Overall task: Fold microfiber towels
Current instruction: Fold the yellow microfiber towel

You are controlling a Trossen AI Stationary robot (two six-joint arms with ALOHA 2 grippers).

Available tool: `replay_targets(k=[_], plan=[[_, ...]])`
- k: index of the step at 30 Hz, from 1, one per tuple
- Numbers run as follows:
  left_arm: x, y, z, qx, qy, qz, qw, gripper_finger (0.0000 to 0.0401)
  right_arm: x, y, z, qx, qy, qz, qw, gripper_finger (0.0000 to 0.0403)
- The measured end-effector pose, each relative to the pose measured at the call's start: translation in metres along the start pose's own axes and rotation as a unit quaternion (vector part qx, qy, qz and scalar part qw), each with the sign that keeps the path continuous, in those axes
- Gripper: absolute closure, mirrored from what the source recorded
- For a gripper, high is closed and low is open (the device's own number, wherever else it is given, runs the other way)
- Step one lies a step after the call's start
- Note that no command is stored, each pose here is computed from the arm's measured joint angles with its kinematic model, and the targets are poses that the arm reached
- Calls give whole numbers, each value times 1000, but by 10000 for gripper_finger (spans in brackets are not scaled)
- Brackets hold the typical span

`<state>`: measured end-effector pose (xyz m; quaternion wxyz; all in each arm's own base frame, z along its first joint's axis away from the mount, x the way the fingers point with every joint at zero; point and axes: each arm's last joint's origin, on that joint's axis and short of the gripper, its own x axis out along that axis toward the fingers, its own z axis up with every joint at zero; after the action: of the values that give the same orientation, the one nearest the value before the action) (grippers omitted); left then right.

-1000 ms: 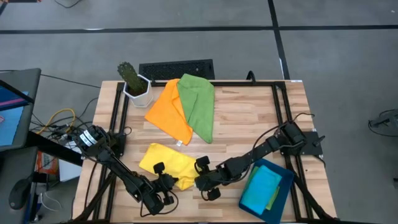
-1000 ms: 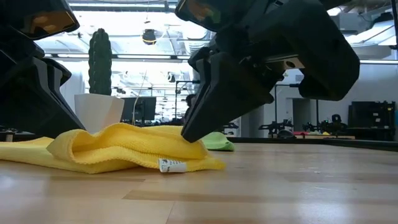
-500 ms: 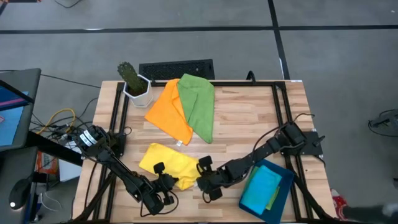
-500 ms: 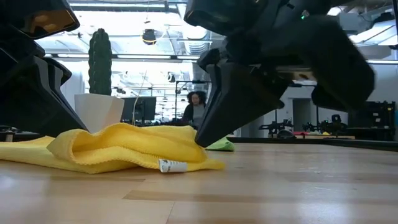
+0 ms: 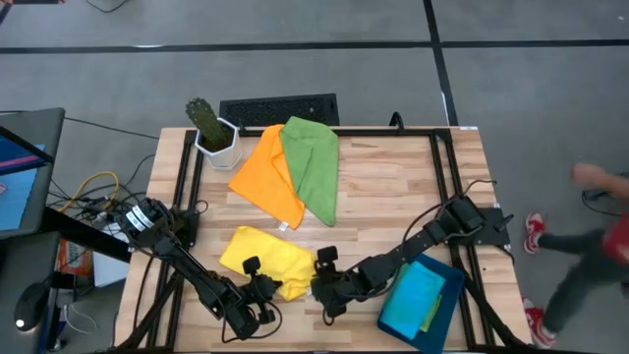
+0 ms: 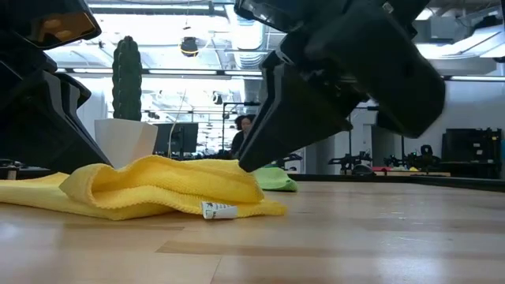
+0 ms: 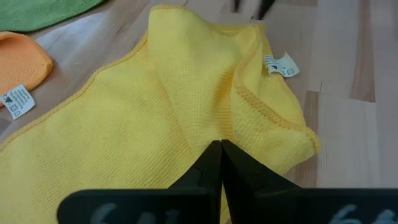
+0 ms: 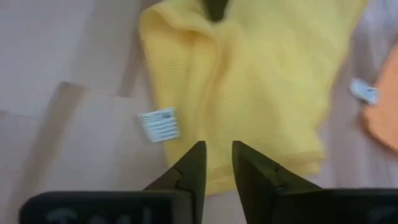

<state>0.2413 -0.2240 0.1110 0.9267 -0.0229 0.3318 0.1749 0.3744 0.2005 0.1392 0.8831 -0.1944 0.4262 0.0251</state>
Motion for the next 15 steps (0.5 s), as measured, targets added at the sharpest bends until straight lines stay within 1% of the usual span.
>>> replay_targets(k=[2,5,8,12,15], plan=[[0,0,0,0,0,0,1000,401,1,-2,0,1,-1,-3,1000,283],[0,0,0,0,1,0,1000,401,2,-3,0,5,1,18,1000,260],[0,0,0,0,1,-1,1000,401,2,-2,0,14,3,20,1000,243],[0,0,0,0,1,0,1000,401,1,-1,0,12,1,9,1000,235],[0,0,0,0,1,0,1000,401,3,1,-1,11,3,14,1000,236]])
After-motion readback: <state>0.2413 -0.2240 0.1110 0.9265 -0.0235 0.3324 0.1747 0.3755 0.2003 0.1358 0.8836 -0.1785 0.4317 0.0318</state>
